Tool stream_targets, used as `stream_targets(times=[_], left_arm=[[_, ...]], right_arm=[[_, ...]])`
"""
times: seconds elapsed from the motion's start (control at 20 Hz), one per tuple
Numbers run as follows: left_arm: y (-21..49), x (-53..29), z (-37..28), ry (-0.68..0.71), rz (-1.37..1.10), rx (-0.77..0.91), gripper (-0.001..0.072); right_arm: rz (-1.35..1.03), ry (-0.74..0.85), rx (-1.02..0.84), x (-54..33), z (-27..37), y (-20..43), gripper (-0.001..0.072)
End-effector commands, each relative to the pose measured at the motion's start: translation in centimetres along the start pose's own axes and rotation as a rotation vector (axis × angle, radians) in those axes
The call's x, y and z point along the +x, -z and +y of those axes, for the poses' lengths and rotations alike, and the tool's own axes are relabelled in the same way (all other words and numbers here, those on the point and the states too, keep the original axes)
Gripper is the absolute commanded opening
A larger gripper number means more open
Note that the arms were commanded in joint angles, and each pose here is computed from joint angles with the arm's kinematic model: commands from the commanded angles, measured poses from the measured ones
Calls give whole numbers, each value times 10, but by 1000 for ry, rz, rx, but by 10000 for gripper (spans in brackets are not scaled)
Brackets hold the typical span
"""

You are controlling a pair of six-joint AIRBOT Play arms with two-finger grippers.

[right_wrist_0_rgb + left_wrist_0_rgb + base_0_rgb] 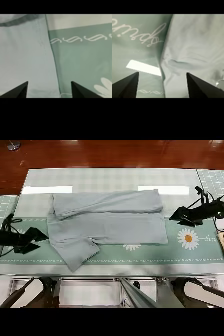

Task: Fold the shirts.

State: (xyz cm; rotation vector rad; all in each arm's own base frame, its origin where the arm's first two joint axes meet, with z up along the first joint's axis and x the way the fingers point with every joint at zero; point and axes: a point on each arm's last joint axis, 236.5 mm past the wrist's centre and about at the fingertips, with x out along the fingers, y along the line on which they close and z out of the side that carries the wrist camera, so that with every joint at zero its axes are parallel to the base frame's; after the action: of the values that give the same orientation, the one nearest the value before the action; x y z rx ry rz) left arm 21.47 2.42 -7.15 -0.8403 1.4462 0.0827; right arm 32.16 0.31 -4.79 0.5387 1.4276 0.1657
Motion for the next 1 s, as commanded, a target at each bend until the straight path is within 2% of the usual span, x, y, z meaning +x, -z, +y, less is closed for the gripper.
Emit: stream_targets(times=[0.0,0.25,0.45,0.6,0.65,0.7,0.75,0.95], left_arm=[[5,17,-11,116,-53,-63,701],[30,54,-38,159,-6,24,701],[61,75,-49,131,88,128,701],[82,77,-56,136,165,189,697],[86,76,-57,143,182,209,617],[89,74,-58,149,194,230,305],[88,72,-60,154,197,244,25],[75,63,-71,169,162,268,22]], right_arm=[[-40,-56,4,7,17,0,617],[-80,-126,23,6,37,-11,617],[-180,-112,123,-28,3,-38,617],[-67,-49,199,-39,-38,-4,617],[10,3,213,-36,-52,17,617],[81,40,218,-31,-60,37,617],[143,41,231,-23,-62,56,617],[217,-37,300,10,-52,91,617]])
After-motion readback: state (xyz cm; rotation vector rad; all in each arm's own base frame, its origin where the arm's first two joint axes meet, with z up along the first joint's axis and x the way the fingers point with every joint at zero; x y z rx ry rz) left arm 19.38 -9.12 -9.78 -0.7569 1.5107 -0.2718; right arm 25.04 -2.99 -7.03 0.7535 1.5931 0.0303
